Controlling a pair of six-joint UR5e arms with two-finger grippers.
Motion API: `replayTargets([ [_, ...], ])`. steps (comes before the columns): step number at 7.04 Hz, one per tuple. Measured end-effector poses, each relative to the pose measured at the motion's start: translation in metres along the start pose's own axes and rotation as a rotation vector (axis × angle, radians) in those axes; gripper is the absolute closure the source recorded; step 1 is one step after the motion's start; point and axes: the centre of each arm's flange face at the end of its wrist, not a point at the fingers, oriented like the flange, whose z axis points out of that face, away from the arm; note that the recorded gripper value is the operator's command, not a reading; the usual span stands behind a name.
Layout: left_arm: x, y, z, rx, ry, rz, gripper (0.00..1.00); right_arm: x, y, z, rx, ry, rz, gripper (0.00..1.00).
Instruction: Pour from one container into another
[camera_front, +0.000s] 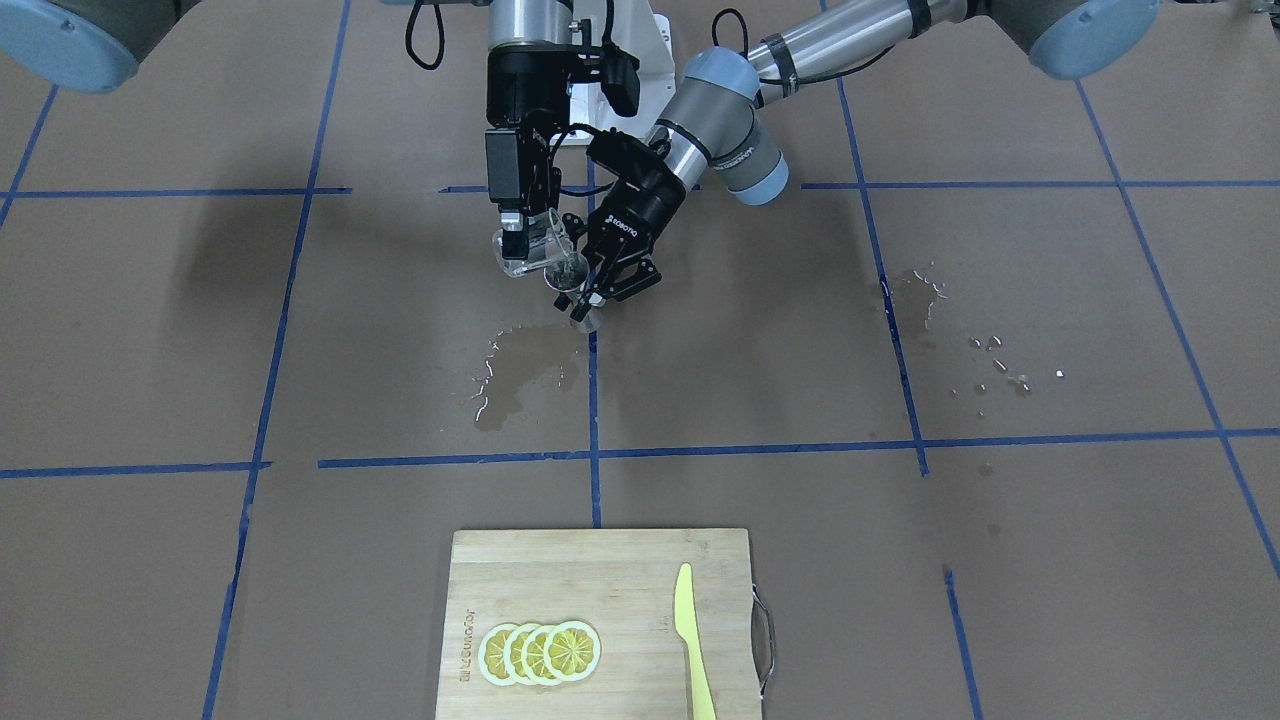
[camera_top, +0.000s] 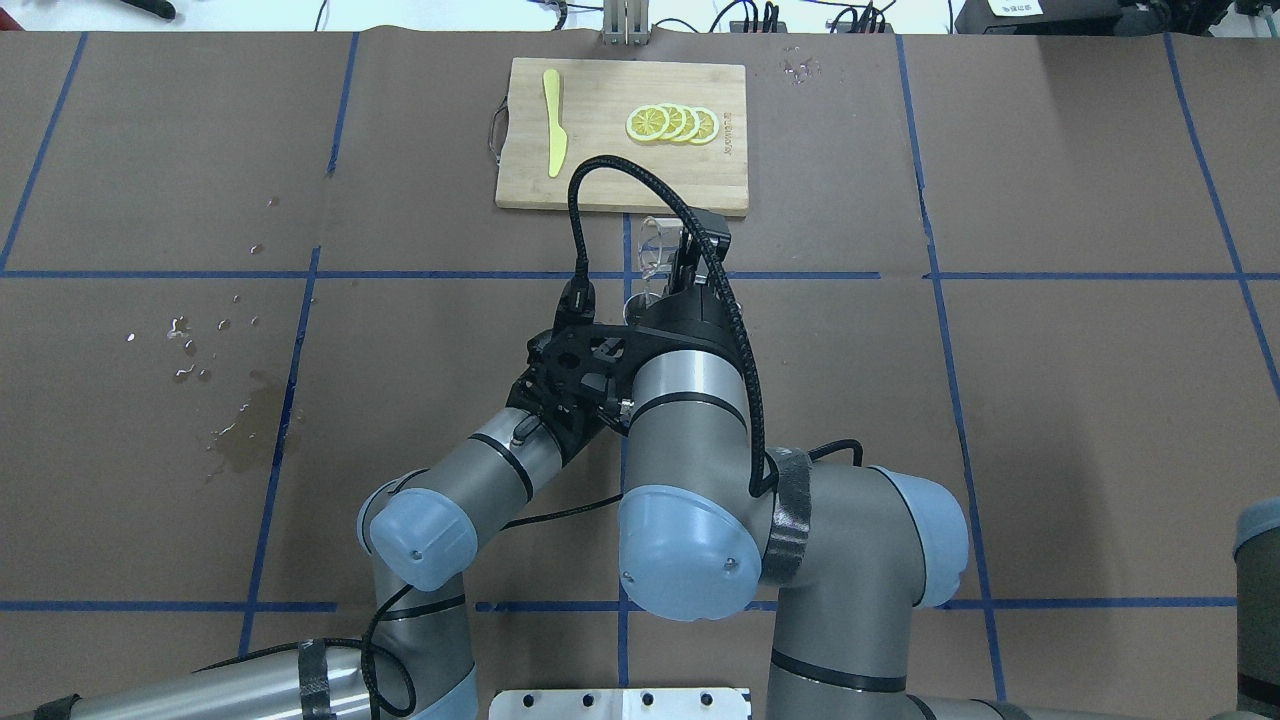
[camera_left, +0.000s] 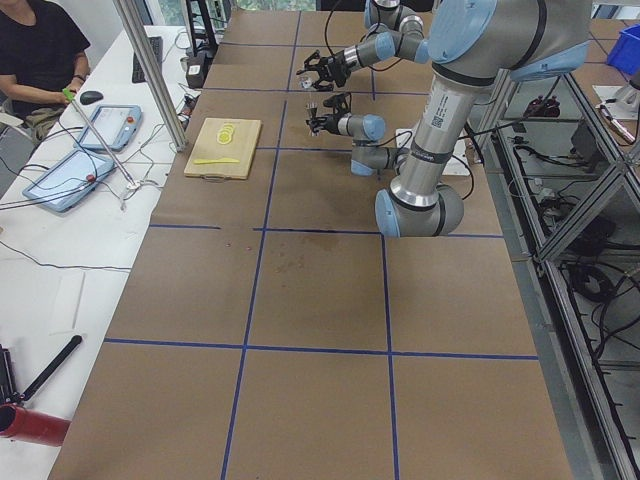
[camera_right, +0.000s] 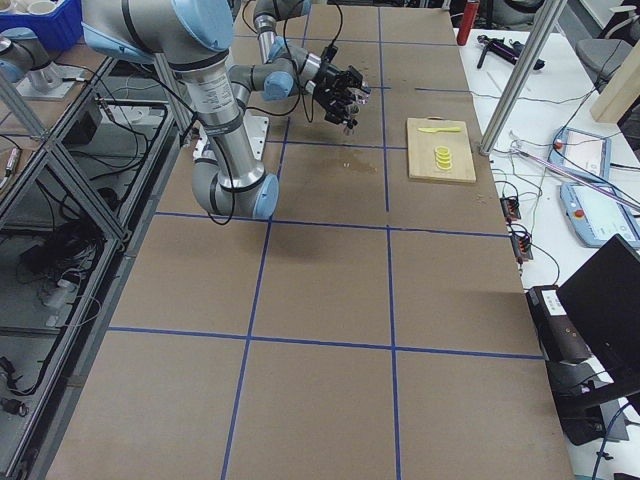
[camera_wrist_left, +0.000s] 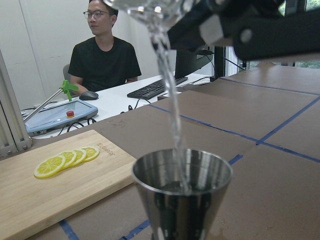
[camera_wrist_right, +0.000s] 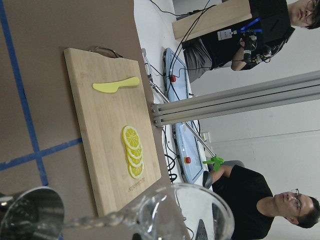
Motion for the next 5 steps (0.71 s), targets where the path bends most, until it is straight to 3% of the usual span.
replayTargets([
  [5,-0.0001,-0.0001,0.0000,0.001,-0.001,0.000,1.00,0.0012,-0.0005,0.0001,-0.001,0.013,-0.089,1.00],
])
